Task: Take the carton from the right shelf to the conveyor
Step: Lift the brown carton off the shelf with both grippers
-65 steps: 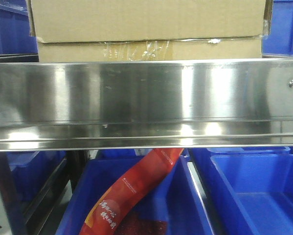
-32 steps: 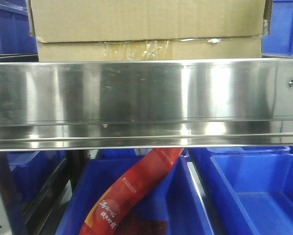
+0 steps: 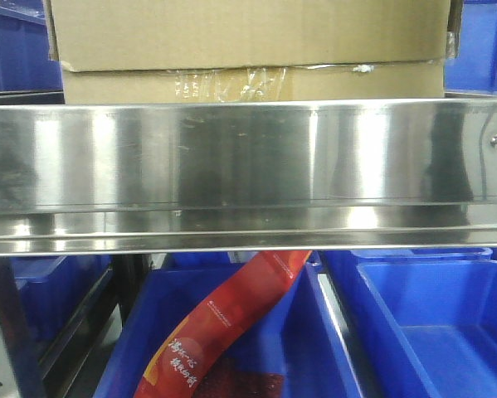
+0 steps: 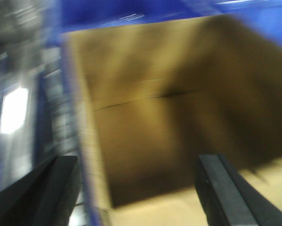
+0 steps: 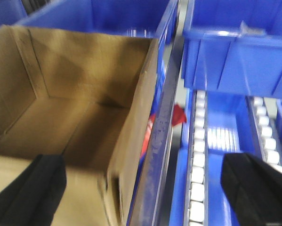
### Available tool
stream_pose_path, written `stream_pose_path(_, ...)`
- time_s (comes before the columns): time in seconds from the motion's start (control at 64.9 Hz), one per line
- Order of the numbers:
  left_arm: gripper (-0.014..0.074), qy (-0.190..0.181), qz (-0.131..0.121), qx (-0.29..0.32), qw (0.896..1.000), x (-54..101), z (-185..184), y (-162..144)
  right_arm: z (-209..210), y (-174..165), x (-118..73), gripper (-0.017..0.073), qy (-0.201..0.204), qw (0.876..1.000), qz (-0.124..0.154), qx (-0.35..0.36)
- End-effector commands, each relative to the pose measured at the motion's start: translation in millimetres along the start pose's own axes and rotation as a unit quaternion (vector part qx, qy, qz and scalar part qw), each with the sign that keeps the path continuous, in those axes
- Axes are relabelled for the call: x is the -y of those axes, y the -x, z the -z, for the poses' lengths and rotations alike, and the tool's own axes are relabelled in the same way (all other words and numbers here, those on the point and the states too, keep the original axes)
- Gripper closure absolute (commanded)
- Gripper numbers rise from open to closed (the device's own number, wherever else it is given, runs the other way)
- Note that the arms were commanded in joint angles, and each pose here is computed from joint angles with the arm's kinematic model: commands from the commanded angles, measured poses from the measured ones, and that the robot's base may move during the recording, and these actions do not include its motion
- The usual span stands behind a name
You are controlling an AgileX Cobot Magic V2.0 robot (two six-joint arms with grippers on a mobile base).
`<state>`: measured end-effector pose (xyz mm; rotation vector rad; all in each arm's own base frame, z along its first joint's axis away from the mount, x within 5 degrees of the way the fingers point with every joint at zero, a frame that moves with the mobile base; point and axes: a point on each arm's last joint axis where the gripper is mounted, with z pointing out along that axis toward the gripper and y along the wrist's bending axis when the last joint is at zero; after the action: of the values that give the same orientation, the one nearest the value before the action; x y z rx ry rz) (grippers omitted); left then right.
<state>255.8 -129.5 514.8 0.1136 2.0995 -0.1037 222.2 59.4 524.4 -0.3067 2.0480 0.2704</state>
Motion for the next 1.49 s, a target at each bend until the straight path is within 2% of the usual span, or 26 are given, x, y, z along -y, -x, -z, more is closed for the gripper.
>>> stream_pose_path(0.0, 0.0181, 0.021, 0.015, -0.003, 1.0, -2.6, -7, 9, -11, 17, 0.3, 0.0012, 0.003, 1.0, 0.011, -0.012)
stream_pose_path(0.185, 0.0181, 0.054, 0.033, -0.012, 0.998, -13.7, -41, 18, -48, 37, 4.2, 0.0012, 0.011, 1.0, 0.009, -0.022)
stream_pose_path(0.37, 0.0181, 0.08, 0.049, -0.048, 0.994, -28.5, -79, 13, -102, 30, 10.1, 0.0012, 0.021, 0.997, -0.002, -0.071)
stream_pose_path(0.709, 0.0181, 0.09, 0.035, -0.096, 0.991, -20.1, -127, -3, -175, 7, 19.6, 0.0017, 0.025, 0.989, -0.015, -0.146)
stream_pose_path(0.77, 0.019, 0.091, 0.033, -0.1, 0.99, -19.4, -131, -4, -182, 4, 20.6, 0.0067, 0.025, 0.988, -0.016, -0.154)
stream_pose_path(0.817, 0.0229, 0.091, 0.033, -0.1, 0.99, -19.4, -131, -4, -184, 3, 20.7, 0.0142, 0.025, 0.987, -0.017, -0.155)
stream_pose_path(0.909, 0.0374, 0.091, 0.033, -0.1, 0.99, -19.4, -131, -4, -184, 3, 20.7, 0.0446, 0.025, 0.987, -0.017, -0.155)
stream_pose_path(0.971, 0.0543, 0.091, 0.033, -0.1, 0.99, -19.4, -131, -4, -183, 4, 20.6, 0.0659, 0.025, 0.988, -0.017, -0.154)
stream_pose_path(1.017, 0.0639, 0.091, 0.033, -0.1, 0.99, -19.4, -131, -4, -183, 4, 20.6, 0.0635, 0.025, 0.988, -0.017, -0.154)
stream_pose_path(1.094, 0.0588, 0.091, 0.033, -0.1, 0.99, -19.4, -131, -4, -183, 4, 20.9, 0.0617, 0.023, 0.988, -0.016, -0.154)
stream_pose_path(1.263, 0.0603, 0.09, 0.035, -0.096, 0.991, -19.9, -127, -2, -172, 8, 19.5, 0.0624, 0.023, 0.989, -0.014, -0.143)
stream_pose_path(1.479, 0.0603, 0.068, 0.044, -0.047, 0.996, -20.9, -75, 13, -112, 28, 11.0, 0.0624, 0.023, 0.996, -0.005, -0.081)
